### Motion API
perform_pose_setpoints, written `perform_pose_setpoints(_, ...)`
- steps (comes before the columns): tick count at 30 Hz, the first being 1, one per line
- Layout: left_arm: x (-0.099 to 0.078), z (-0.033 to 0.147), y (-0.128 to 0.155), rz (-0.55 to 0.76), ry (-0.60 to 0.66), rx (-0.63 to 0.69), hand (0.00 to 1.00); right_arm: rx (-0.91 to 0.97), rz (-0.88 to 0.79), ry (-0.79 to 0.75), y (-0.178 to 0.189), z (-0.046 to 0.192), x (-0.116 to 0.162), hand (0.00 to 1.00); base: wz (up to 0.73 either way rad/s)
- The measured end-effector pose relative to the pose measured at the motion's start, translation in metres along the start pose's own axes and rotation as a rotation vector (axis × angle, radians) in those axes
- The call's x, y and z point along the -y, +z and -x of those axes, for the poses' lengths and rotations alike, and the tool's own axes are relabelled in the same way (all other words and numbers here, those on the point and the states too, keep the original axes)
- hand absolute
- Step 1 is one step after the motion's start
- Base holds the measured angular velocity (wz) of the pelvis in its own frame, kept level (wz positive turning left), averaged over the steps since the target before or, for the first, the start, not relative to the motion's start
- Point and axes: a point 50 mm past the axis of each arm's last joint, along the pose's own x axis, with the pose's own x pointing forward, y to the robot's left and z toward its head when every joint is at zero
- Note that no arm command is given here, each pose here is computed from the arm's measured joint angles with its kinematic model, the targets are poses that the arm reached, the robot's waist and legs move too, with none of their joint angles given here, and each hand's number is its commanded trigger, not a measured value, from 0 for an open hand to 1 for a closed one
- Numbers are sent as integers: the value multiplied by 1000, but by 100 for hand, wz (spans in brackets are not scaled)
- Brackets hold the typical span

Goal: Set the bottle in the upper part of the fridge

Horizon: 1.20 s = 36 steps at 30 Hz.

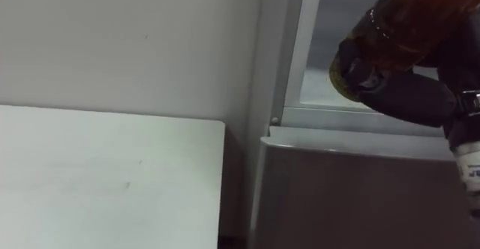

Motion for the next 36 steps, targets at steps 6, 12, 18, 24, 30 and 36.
perform_pose_setpoints(6, 0, 1, -5, 1, 15, -12, 0, -92, 30, -21, -19, 9, 5, 100, -12)
perform_pose_setpoints(12, -1, 1, -5, -1, 27, -10, 0, -202, 40, -58, -41, 14, 10, 100, 0)
perform_pose_setpoints(18, -1, 3, -11, -1, 32, -23, 0, -259, 0, -71, -51, 16, 11, 100, 0)
perform_pose_setpoints(24, -5, 4, -17, 26, 48, -43, 0, -346, 55, -136, -68, 22, 17, 100, 0)
perform_pose_setpoints(30, -4, 6, -25, 35, 41, -78, 0, -396, 116, -170, -77, 22, 21, 100, 8)
perform_pose_setpoints(36, -5, 5, -24, 35, 45, -75, 0, -392, 22, -215, -79, -1, 18, 100, 8)
